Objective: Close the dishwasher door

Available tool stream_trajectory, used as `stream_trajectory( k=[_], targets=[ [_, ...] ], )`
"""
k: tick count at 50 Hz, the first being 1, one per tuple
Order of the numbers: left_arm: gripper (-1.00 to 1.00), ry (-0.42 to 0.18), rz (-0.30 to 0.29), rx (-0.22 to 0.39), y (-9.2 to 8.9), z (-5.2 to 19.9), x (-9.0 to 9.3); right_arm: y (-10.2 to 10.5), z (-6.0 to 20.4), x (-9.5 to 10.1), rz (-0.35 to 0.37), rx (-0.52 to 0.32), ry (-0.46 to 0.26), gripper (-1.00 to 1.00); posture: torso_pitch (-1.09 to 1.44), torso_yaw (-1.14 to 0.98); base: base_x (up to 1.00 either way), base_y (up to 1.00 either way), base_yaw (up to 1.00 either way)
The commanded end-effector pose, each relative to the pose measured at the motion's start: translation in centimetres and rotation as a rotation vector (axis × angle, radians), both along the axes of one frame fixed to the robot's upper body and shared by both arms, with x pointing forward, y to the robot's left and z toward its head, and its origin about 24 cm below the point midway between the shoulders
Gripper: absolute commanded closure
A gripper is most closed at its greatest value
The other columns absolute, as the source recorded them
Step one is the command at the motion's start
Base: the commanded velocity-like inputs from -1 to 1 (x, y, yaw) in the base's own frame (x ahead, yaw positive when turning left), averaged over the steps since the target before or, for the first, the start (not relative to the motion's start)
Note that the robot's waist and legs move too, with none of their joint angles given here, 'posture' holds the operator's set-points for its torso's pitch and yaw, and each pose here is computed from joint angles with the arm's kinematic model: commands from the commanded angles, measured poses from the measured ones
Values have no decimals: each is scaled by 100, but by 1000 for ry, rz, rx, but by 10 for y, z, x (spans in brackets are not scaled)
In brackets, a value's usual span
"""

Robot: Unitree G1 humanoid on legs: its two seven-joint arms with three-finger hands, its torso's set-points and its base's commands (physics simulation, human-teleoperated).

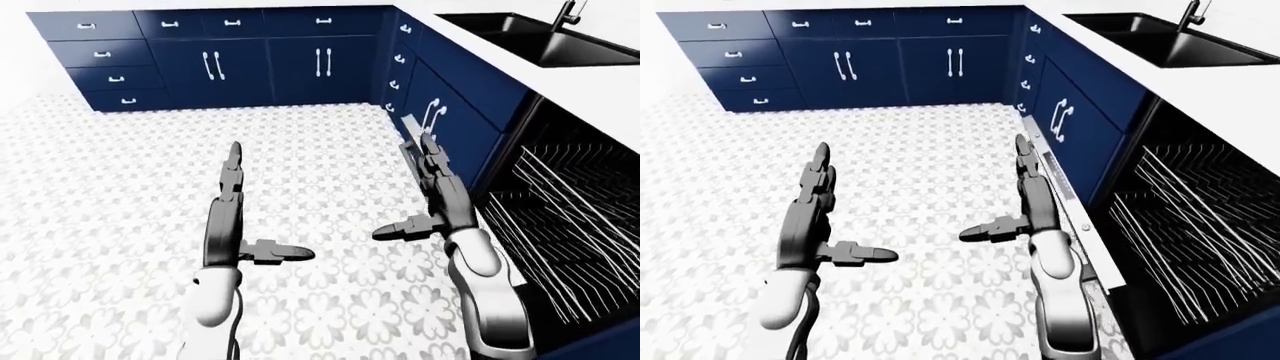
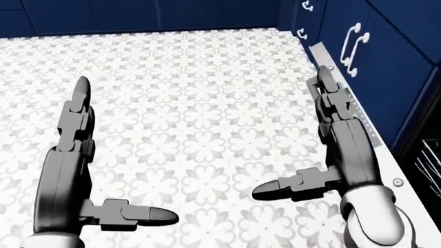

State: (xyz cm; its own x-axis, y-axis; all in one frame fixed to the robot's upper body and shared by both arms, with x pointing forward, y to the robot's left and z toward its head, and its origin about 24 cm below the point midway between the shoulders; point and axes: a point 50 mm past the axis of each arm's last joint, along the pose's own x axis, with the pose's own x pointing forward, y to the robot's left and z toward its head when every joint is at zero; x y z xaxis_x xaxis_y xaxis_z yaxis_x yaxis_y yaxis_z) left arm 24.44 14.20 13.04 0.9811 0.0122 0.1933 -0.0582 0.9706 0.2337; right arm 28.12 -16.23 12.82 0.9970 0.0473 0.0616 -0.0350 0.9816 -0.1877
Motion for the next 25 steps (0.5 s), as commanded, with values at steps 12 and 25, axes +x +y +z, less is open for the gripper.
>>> stream_trajectory(
  k=[12,25],
  targets=[
    [-100,-112,-34,4,-7,25,-3,-3,28,0,-11,-28,-121,-100,0,0,0,-27,0],
    [-100,-112,-33,3,-7,24,-3,-3,27,0,-10,-30,-120,-100,0,0,0,-22,0]
  ],
)
